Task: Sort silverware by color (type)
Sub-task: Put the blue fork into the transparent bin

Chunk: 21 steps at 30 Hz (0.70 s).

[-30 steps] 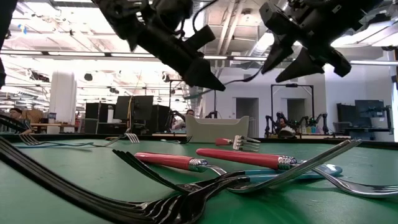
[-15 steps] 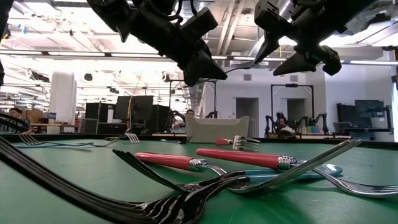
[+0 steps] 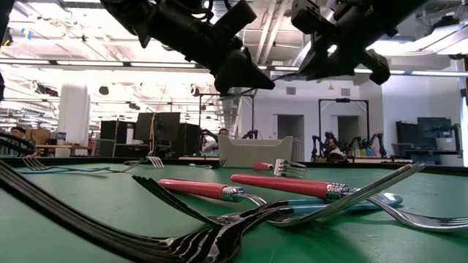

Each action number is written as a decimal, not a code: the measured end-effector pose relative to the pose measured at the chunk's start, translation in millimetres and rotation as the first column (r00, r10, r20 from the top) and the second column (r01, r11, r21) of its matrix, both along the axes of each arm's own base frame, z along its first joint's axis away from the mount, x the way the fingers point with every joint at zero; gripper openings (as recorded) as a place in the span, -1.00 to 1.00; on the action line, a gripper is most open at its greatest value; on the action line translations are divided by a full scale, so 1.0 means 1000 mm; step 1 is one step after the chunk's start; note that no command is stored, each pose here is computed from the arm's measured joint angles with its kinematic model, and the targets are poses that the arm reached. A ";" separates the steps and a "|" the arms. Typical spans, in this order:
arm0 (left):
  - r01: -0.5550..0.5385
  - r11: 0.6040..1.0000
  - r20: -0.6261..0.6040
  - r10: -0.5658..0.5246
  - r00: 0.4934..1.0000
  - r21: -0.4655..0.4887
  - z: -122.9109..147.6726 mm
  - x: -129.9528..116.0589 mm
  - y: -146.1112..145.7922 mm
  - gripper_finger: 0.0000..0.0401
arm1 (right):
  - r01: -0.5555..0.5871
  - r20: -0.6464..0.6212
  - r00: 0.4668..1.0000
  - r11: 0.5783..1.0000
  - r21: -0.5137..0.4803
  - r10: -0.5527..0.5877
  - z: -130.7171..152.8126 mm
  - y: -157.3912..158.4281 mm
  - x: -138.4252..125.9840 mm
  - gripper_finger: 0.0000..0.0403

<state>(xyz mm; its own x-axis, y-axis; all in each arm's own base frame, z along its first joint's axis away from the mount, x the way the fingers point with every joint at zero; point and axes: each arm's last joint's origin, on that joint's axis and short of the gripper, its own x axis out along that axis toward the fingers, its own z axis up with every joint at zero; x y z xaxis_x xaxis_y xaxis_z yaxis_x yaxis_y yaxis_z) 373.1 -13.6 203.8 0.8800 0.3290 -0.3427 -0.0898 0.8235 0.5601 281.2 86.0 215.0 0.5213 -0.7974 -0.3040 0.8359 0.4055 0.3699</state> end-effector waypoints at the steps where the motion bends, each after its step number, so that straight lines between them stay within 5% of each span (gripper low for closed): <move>1: 0.000 1.000 0.000 0.000 1.000 -0.001 0.000 0.000 0.000 -0.96 | -0.005 -0.011 1.000 1.000 -0.009 0.005 0.000 0.000 0.000 -0.61; 4: -0.005 1.000 -0.006 0.005 1.000 -0.021 -0.002 0.000 0.000 -0.95 | -0.035 -0.057 0.998 0.998 -0.048 0.032 0.004 0.002 0.001 -0.89; 8: -0.009 0.998 -0.001 0.009 1.000 -0.054 -0.003 0.000 0.000 -0.86 | -0.121 -0.153 0.982 0.992 -0.045 0.113 0.012 0.001 -0.004 -0.92; 11: -0.028 0.998 0.001 0.028 1.000 -0.056 -0.001 -0.001 0.001 -0.75 | -0.245 -0.313 0.922 0.969 -0.012 0.229 0.021 -0.002 -0.015 -0.92; 18: -0.043 0.991 -0.076 0.034 0.997 -0.125 -0.010 -0.004 0.001 -0.55 | -0.401 -0.496 0.677 0.838 0.371 0.544 0.086 -0.027 -0.047 -0.92; 21: -0.065 0.987 -0.115 0.049 0.992 -0.145 -0.014 -0.007 0.004 -0.53 | -0.429 -0.443 0.576 0.715 0.553 0.688 0.115 -0.035 -0.063 -0.93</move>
